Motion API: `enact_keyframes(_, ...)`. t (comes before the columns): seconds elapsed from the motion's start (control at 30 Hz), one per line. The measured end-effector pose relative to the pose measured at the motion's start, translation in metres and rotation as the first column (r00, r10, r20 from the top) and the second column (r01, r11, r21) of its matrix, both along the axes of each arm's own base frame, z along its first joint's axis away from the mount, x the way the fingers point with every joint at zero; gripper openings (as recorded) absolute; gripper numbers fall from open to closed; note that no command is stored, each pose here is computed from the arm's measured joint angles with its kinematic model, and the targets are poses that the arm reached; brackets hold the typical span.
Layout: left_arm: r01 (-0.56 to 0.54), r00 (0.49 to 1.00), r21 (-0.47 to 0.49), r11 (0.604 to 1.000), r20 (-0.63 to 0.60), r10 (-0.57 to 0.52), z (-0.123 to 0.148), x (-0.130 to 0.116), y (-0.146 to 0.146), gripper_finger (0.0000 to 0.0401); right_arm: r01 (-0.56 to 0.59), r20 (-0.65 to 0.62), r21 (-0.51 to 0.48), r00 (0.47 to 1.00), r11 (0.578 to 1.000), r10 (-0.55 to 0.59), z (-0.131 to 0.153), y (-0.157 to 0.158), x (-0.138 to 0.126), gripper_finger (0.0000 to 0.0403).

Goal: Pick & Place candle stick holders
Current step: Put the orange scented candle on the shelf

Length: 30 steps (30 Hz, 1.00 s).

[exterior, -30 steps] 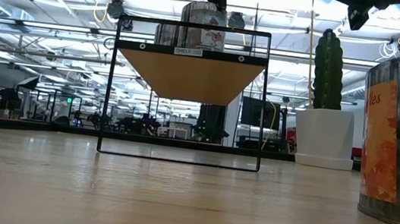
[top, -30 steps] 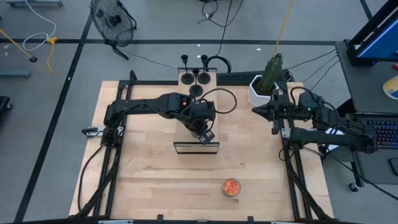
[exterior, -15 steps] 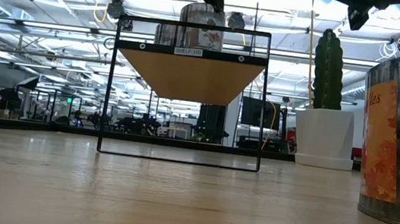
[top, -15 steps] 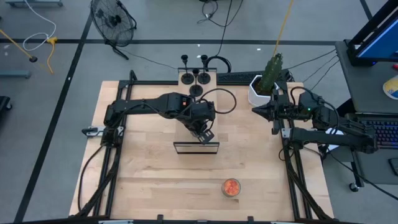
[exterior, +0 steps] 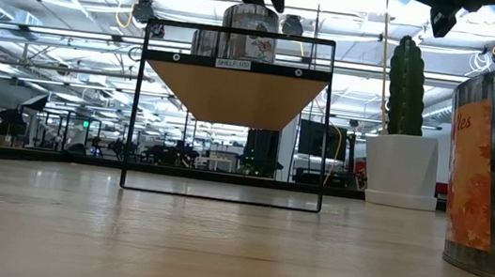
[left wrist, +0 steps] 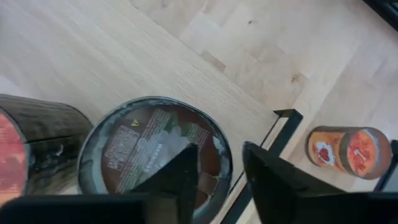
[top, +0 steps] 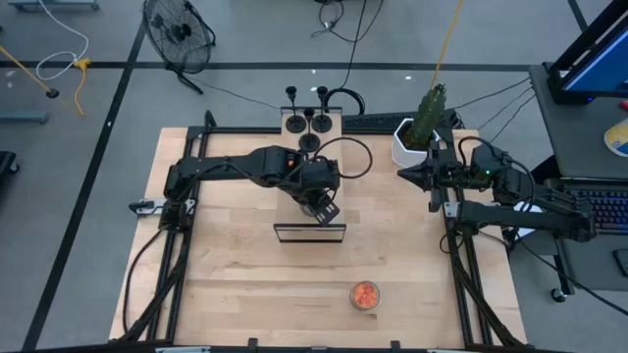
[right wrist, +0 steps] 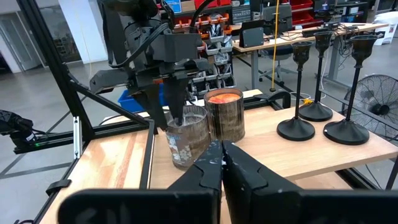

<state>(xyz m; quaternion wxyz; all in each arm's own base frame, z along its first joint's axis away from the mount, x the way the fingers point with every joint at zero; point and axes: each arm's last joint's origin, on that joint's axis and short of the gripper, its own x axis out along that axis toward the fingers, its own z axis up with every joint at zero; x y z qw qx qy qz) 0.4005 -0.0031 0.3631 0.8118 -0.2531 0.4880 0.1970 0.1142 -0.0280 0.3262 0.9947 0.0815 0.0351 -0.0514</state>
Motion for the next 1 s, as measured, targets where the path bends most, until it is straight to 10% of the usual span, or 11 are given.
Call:
enact_keyframes(0.6,0.039,0.969,-0.018,0.999,0.246,-0.033,0.056,-0.031,-0.006,0.0200,-0.043,0.008,0.046,0.999,0.998,0.043,0.000,0.001,0.000,0.0000)
enact_keyframes(1.0,0.109,0.950,0.237,0.965,0.263,-0.171,0.095,-0.091,-0.055,0.0204,-0.250,0.059,0.189,0.968,0.950,0.243,0.004,0.010,0.001,0.0000)
